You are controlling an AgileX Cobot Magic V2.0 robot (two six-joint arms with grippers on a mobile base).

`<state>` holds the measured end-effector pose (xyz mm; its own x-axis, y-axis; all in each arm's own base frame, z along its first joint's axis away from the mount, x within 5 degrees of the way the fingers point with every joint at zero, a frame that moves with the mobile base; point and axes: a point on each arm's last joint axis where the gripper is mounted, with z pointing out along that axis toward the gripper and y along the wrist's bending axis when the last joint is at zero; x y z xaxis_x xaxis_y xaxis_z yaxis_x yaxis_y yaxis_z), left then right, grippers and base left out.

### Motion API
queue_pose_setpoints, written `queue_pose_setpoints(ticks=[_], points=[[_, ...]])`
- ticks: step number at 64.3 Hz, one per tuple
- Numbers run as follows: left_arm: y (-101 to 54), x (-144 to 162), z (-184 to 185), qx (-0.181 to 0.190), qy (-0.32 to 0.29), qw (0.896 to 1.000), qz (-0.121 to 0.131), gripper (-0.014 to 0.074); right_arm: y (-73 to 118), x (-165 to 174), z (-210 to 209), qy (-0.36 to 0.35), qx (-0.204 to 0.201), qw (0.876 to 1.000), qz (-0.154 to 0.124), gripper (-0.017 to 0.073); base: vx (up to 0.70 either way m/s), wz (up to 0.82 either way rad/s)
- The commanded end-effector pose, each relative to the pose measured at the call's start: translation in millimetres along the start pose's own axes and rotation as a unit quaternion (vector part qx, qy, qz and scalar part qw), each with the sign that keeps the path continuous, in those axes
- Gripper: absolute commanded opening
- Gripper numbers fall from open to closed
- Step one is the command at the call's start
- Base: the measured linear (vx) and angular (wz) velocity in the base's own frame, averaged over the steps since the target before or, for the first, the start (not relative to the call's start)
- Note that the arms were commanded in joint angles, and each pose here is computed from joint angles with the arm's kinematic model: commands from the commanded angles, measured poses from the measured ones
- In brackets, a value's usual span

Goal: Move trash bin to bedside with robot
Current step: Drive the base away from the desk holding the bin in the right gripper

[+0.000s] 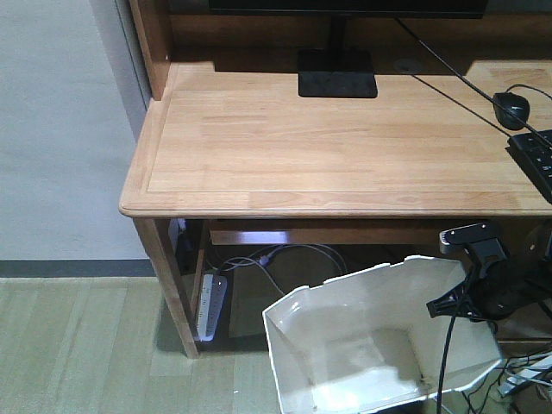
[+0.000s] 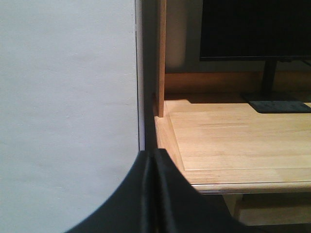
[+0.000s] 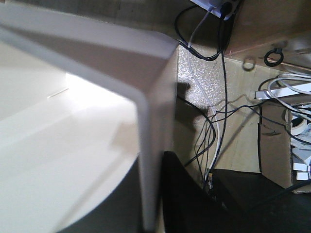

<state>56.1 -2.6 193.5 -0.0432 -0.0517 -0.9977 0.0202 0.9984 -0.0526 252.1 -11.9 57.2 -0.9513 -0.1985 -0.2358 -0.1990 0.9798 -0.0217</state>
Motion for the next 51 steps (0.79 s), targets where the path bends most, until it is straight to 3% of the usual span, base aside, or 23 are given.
queue_pose_setpoints(ticks=[1,51], points=[[1.6,0.5,0.2,-0.006,-0.027,1.000,-0.006,-0.0006,-4.1,-14.5,-15.2,-0.048,0.017,0.999,0.016,-0.0003,0.00,0.00],[1.6,0.5,0.2,-0.006,-0.027,1.000,-0.006,-0.0006,-4.1,-14.5,-15.2,-0.048,0.017,0.999,0.016,-0.0003,0.00,0.00]])
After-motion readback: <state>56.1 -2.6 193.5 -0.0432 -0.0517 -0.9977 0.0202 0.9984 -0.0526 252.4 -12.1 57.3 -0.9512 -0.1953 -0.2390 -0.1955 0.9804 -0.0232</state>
